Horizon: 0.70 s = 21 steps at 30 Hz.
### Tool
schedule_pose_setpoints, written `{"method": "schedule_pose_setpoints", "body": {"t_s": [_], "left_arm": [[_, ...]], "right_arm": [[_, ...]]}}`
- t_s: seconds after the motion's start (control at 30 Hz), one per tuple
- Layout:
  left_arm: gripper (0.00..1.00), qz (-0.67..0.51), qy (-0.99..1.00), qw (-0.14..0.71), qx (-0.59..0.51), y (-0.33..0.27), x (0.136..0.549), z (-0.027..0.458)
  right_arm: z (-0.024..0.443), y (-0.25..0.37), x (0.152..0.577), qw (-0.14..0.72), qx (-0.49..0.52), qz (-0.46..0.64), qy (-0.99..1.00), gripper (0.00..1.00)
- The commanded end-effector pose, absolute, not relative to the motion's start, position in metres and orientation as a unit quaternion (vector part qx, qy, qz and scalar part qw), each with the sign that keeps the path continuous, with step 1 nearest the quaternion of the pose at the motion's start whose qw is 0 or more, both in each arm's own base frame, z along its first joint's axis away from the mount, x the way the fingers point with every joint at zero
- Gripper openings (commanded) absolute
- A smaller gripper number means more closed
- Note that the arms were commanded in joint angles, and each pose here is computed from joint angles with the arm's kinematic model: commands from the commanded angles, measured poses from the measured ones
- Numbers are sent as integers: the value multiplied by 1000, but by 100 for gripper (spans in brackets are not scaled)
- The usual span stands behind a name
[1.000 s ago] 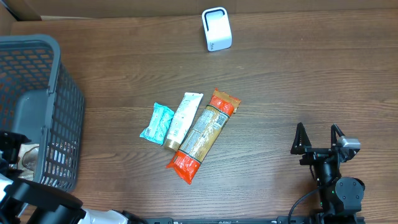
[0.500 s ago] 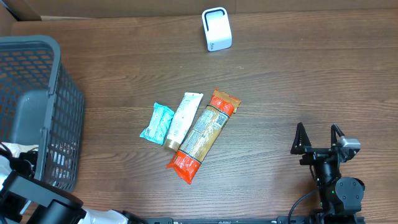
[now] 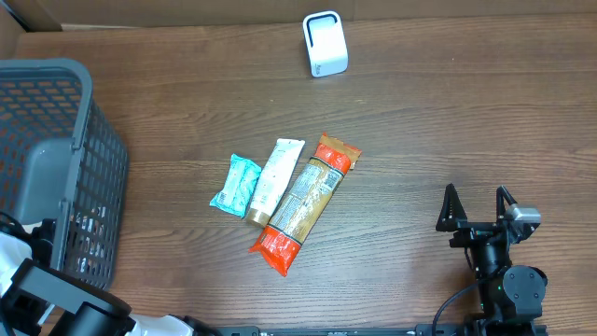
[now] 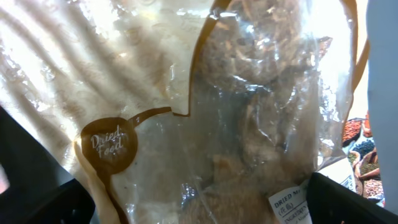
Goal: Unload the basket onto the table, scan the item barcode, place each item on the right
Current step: 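Reach the left gripper into the basket toward the brown snack bag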
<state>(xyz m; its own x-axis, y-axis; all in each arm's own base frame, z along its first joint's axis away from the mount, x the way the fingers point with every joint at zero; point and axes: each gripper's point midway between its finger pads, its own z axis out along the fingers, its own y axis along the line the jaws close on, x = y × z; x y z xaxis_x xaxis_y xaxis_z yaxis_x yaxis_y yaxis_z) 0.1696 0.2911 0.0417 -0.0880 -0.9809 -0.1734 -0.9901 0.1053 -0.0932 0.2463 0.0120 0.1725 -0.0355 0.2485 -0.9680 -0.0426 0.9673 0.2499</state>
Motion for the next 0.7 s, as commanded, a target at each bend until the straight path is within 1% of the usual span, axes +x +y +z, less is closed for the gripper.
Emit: {"method": "schedule_pose_setpoints", "body": {"t_s": [0.0, 0.13, 0.2, 0.27, 0.3, 0.37, 0.4, 0.47, 0.53, 0.67], "left_arm": [[96, 28, 748, 56, -661, 273, 163, 19], [94, 31, 764, 66, -642, 271, 175, 18], [85, 33, 773, 71, -630, 271, 180, 18], [65, 35, 777, 73, -625, 270, 182, 18], [51, 35, 777, 73, -624, 270, 183, 18], [34, 35, 777, 74, -624, 271, 183, 18], [22, 35, 777, 75, -624, 271, 183, 18], [12, 36, 777, 75, -624, 271, 183, 18], [4, 36, 777, 75, -624, 271, 183, 18], [4, 35, 777, 75, -624, 271, 183, 18]], "right_arm": [[171, 10, 246, 693, 75, 102, 710, 100], [171, 10, 246, 693, 75, 102, 710, 100], [171, 10, 246, 693, 75, 102, 710, 100], [171, 10, 246, 693, 75, 102, 710, 100], [171, 10, 246, 693, 75, 102, 710, 100], [171, 10, 246, 693, 75, 102, 710, 100], [171, 10, 246, 693, 75, 102, 710, 100], [171, 10, 246, 693, 75, 102, 710, 100], [171, 10, 246, 693, 75, 102, 710, 100], [171, 10, 246, 693, 75, 102, 710, 100]]}}
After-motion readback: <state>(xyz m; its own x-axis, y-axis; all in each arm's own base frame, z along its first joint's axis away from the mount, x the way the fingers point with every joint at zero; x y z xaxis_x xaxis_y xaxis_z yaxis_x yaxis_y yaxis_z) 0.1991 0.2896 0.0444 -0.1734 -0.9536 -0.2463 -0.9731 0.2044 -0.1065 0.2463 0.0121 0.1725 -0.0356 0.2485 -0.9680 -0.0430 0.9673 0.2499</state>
